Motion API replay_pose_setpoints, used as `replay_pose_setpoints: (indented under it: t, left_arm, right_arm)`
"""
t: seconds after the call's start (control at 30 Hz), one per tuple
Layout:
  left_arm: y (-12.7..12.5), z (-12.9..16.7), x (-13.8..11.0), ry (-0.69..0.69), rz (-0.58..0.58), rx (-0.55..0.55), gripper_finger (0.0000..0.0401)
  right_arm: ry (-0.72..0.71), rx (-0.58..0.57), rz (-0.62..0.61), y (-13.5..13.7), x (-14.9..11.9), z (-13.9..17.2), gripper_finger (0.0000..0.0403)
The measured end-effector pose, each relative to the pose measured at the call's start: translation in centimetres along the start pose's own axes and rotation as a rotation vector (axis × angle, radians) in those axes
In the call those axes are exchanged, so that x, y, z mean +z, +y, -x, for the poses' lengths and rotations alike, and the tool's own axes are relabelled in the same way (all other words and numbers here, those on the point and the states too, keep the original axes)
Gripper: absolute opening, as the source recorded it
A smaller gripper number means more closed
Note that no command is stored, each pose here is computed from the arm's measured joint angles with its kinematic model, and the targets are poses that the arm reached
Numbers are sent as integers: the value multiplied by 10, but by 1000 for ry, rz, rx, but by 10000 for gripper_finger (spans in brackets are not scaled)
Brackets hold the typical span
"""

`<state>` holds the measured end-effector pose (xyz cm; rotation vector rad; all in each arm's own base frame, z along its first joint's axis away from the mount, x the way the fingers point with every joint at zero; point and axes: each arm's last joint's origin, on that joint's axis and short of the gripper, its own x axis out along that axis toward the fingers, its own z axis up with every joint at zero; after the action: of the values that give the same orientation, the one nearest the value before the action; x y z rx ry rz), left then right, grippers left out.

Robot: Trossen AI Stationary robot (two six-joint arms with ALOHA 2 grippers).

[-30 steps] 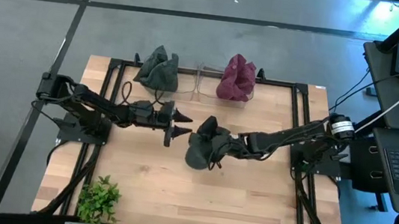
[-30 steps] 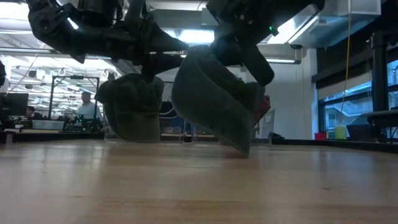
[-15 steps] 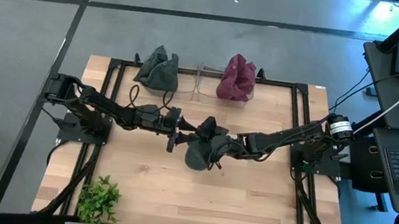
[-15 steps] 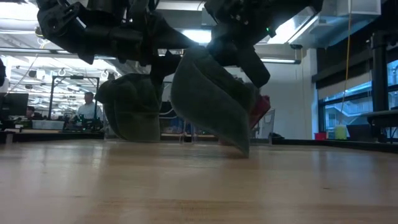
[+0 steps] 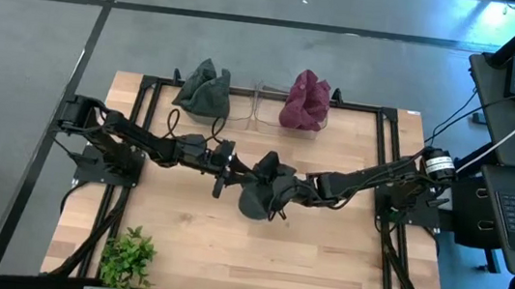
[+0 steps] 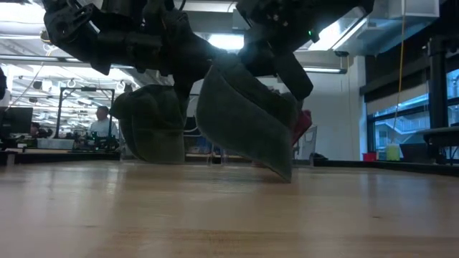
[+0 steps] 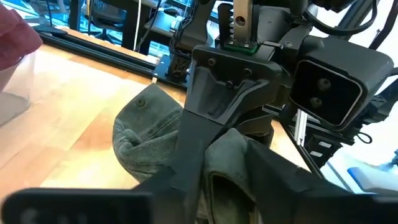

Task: Pick & Place hat
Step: Put the black cap into the left transparent bin

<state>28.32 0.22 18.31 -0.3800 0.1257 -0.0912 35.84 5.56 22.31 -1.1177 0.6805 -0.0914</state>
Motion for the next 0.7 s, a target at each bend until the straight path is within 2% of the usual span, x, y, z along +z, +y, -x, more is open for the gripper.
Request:
replay_pose_setpoints:
  t: [0.3,0.5,0.63,0.7]
  left_arm:
    - [1,0,-1,10,-31,-3,12]
    - [0,0,-1,18,-44,-23,12]
    - [-1,0,-1,34,-53,-68,9]
    - [-2,0,-2,39,-69,-88,10]
  right_arm:
    - [0,-6,-16,-1,0,0,18]
    - [23,8,-2,2,-1,0,40]
    - [37,27,-50,1,-4,4,74]
    - [39,29,-118,-5,-6,12,100]
